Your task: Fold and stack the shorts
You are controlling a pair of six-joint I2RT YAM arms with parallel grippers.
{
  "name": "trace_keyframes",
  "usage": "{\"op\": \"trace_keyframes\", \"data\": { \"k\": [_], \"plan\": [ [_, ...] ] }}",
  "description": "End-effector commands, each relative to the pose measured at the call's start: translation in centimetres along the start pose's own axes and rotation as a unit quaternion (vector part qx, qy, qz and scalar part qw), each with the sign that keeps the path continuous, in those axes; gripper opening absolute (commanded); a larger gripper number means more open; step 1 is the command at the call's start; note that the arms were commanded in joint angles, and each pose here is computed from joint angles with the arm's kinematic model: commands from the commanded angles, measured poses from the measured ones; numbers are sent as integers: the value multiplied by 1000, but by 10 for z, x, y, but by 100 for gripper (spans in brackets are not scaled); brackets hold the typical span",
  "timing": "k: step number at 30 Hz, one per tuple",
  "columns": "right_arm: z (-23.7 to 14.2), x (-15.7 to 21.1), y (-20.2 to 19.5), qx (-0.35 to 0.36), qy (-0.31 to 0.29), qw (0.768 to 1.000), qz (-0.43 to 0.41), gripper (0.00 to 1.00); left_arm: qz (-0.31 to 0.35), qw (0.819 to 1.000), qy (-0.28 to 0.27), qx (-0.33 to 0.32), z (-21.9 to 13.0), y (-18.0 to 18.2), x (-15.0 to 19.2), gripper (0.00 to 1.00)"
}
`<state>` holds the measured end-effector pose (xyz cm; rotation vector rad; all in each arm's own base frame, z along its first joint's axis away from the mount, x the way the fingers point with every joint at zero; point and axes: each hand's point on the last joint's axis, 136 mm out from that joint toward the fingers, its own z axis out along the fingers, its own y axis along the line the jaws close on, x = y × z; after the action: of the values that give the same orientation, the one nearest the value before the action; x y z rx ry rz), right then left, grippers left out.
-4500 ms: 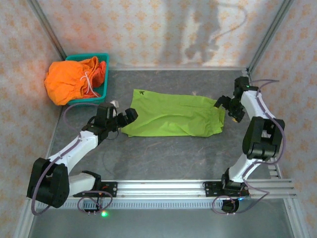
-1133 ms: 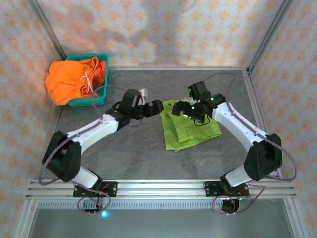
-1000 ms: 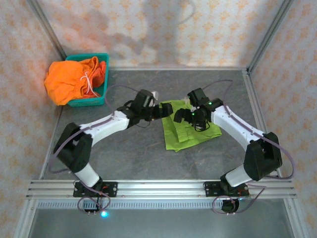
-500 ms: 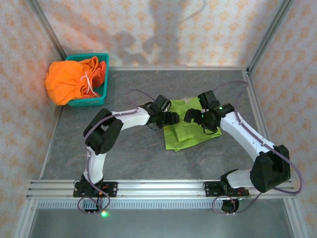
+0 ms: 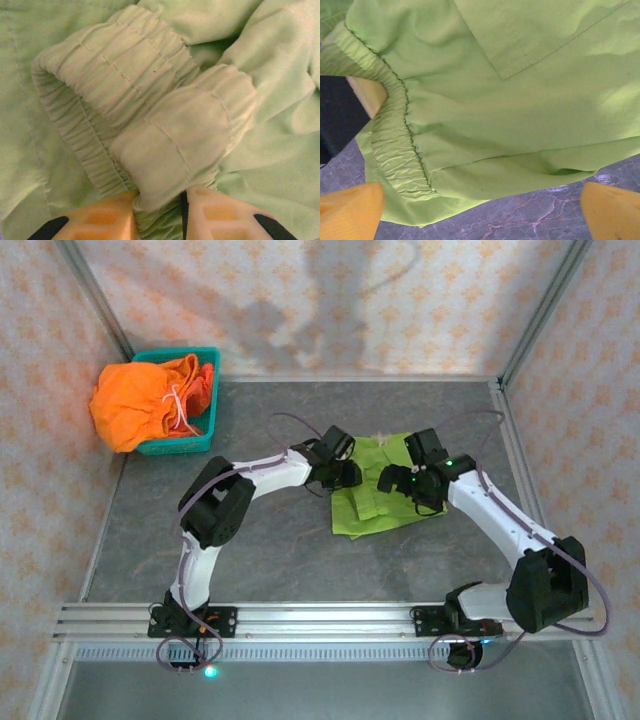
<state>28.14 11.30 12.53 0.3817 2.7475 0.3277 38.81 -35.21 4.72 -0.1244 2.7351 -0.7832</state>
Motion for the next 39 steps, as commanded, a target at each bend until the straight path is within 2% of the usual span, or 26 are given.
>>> {"op": "trace_keyframes", "data": {
  "k": [1, 4, 6, 13, 19, 24, 30, 32, 35, 39],
  "plan": [
    [-4, -5, -8, 8, -19, 1000, -4, 100, 5, 999, 17, -30, 11, 11, 11, 18],
    [-5, -6, -13, 8, -25, 1000, 3, 100, 11, 1000, 3, -27, 3, 3, 6, 4],
    [-7, -7, -15, 3, -28, 1000, 10, 100, 23, 999, -10, -20, -11, -11, -4, 0],
    [-20, -15, -33, -1, -48, 998, 41, 100, 79, 996, -29, 10, -72, -76, -31, 0],
    [-37, -19, -44, -5, -70, 996, 50, 100, 107, 994, -25, 10, -109, -90, -37, 0],
    [-36, -15, -39, -22, -57, 997, 49, 100, 96, 995, 22, -5, -95, -54, -26, 0],
    [-20, 1, -27, -61, -11, 997, 54, 100, 96, 993, 53, -53, -53, 27, -20, 0],
    [-14, 8, -26, -68, 7, 996, 56, 100, 96, 992, 57, -64, -38, 50, -20, 3],
    [-6, 18, -23, -82, 31, 995, 57, 100, 94, 990, 55, -85, -24, 78, -24, 13],
    [-4, 25, -18, -99, 47, 992, 56, 100, 112, 991, 35, -68, -37, 66, -36, 31]
  ]
}}
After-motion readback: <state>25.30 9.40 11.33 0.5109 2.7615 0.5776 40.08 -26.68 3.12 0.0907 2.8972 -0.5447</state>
